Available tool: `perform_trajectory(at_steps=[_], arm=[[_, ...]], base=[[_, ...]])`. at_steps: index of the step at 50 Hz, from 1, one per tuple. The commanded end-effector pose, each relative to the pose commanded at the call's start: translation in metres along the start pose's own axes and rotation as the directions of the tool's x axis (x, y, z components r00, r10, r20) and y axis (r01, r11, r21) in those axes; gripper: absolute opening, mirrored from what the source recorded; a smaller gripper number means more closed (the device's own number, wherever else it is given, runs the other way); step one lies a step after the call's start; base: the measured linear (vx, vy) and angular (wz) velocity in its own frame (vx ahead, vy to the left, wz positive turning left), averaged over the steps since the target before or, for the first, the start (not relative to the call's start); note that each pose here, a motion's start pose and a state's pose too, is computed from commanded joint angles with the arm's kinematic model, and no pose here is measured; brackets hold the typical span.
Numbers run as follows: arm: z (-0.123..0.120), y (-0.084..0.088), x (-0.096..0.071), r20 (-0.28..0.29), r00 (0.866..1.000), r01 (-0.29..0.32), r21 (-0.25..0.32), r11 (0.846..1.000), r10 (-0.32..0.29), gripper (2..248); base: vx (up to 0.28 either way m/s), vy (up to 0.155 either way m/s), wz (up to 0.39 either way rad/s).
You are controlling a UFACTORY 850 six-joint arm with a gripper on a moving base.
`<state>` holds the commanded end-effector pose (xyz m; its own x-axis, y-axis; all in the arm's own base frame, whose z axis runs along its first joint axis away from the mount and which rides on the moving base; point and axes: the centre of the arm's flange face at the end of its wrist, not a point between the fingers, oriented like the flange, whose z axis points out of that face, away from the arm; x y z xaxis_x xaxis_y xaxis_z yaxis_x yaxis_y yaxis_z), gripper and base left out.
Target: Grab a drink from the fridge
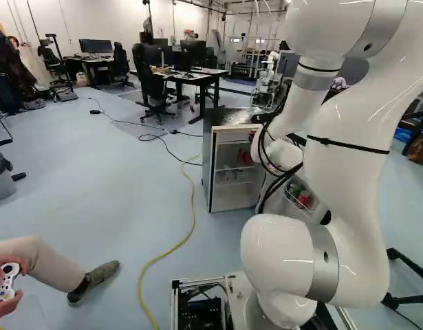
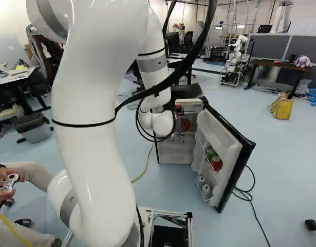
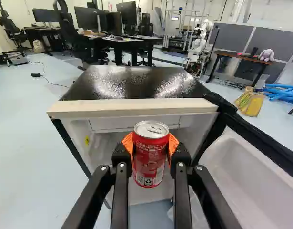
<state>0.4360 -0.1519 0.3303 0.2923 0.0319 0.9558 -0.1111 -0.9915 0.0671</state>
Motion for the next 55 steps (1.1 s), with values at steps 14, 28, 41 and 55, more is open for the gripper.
perform_trajectory(at_steps=[14, 28, 41, 55], arm=[[-0.001, 0.001, 0.014, -0.014, 1.000, 0.009, -0.002, 1.000, -0.009, 91], [0.001, 0.001, 0.028, -0.033, 0.999, 0.018, -0.003, 1.000, -0.018, 91], [0.007, 0.002, 0.042, -0.053, 0.998, 0.027, -0.002, 1.000, -0.027, 91], [0.015, 0.002, 0.058, -0.077, 0.996, 0.037, -0.001, 0.999, -0.037, 91]], base=[[0.000, 0.000, 0.000], [0.000, 0.000, 0.000], [0.000, 0.000, 0.000], [0.000, 0.000, 0.000]])
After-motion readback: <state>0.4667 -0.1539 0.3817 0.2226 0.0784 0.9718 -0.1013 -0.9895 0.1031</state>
